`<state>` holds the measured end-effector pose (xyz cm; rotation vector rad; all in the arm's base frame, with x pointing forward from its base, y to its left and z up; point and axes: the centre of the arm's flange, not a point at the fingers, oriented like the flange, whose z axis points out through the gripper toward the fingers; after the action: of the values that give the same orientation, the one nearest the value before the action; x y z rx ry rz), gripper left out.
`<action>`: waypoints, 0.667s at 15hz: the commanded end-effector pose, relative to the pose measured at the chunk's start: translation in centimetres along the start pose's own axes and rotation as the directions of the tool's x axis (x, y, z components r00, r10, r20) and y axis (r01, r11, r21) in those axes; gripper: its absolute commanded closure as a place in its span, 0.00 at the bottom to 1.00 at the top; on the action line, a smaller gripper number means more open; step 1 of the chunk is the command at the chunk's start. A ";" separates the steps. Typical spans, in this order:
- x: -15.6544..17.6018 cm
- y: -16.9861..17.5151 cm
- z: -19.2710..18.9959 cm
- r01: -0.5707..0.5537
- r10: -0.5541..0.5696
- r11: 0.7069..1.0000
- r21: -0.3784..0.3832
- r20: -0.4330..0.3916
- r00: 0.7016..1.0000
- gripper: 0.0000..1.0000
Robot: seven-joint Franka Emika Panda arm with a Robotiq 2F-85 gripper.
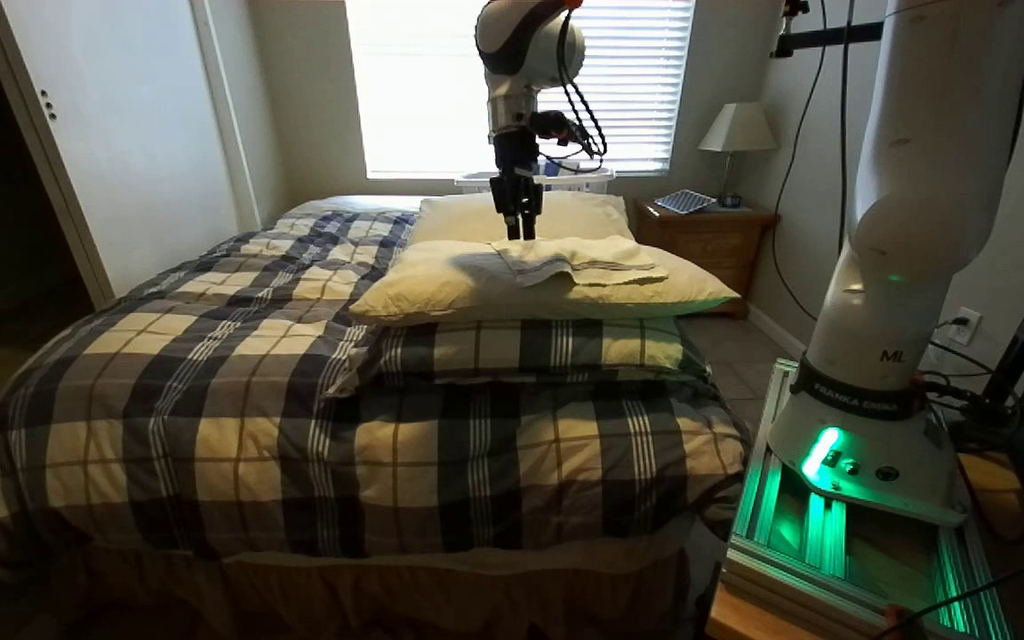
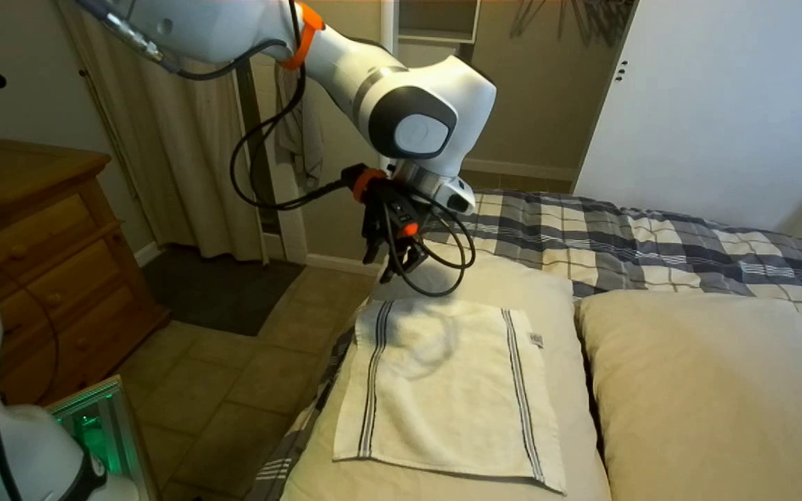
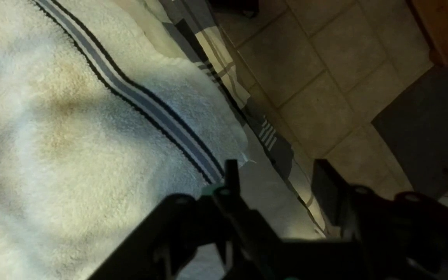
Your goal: Unfold the towel
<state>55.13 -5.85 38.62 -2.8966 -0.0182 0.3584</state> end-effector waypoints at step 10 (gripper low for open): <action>-0.9 3.6 -9.4 -0.131 0.073 0.944 -0.304 -0.194 0.978 0.00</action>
<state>55.46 -9.43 44.51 -3.1334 0.0442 0.1766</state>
